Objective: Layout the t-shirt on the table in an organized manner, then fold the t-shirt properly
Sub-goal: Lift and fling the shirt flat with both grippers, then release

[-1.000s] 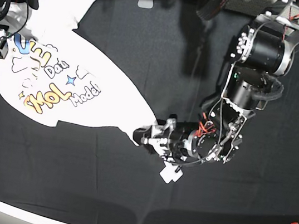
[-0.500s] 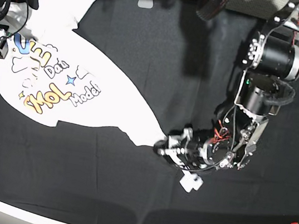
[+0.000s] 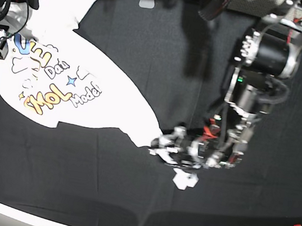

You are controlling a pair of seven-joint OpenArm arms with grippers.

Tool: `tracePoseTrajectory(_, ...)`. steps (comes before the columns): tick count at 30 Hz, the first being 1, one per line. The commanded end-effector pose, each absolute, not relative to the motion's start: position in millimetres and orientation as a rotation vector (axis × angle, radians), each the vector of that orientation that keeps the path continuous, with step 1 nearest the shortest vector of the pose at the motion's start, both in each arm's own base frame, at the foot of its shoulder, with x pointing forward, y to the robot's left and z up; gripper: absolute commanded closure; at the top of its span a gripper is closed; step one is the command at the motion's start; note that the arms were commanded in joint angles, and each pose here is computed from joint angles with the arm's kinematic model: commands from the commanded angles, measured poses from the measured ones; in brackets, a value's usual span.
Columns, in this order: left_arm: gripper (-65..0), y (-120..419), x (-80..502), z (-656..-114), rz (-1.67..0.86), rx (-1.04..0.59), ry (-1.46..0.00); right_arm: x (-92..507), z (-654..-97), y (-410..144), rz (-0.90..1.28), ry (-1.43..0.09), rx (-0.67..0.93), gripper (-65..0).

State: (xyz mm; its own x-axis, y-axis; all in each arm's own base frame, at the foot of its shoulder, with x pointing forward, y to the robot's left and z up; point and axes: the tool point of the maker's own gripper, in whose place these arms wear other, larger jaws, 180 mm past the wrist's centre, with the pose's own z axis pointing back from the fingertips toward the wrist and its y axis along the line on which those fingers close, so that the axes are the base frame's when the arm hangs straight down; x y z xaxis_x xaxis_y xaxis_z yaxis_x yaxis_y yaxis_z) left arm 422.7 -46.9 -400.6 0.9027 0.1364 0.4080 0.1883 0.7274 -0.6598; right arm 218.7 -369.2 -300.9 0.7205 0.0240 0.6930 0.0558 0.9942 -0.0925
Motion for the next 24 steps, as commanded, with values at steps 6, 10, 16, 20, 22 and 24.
tracePoseTrajectory(6, -24.1, -72, 440, -380, -0.155, -0.691, -0.56, 225, -286, -372, 0.007, -0.808, -0.131, -31.7)
tracePoseTrajectory(10, -15.2, -59, 442, -388, -0.194, -0.614, -0.56, 225, -286, -372, 0.007, -0.809, -0.131, -31.7)
tracePoseTrajectory(16, 0.0, 5, 467, -385, -0.193, -0.473, -0.609, 232, -280, -369, 0.008, -0.847, -0.111, -31.7)
tracePoseTrajectory(20, 0.0, 79, 495, -363, -0.159, -0.356, -0.662, 238, -275, -358, 0.014, -0.89, -0.048, -31.7)
tracePoseTrajectory(22, 0.0, 118, 503, -351, -0.12, -0.319, -0.677, 240, -273, -355, 0.015, -0.906, -0.031, -31.7)
tracePoseTrajectory(24, 0.0, 157, 506, -343, -0.072, -0.293, -0.691, 243, -270, -353, 0.017, -0.92, -0.022, -31.7)
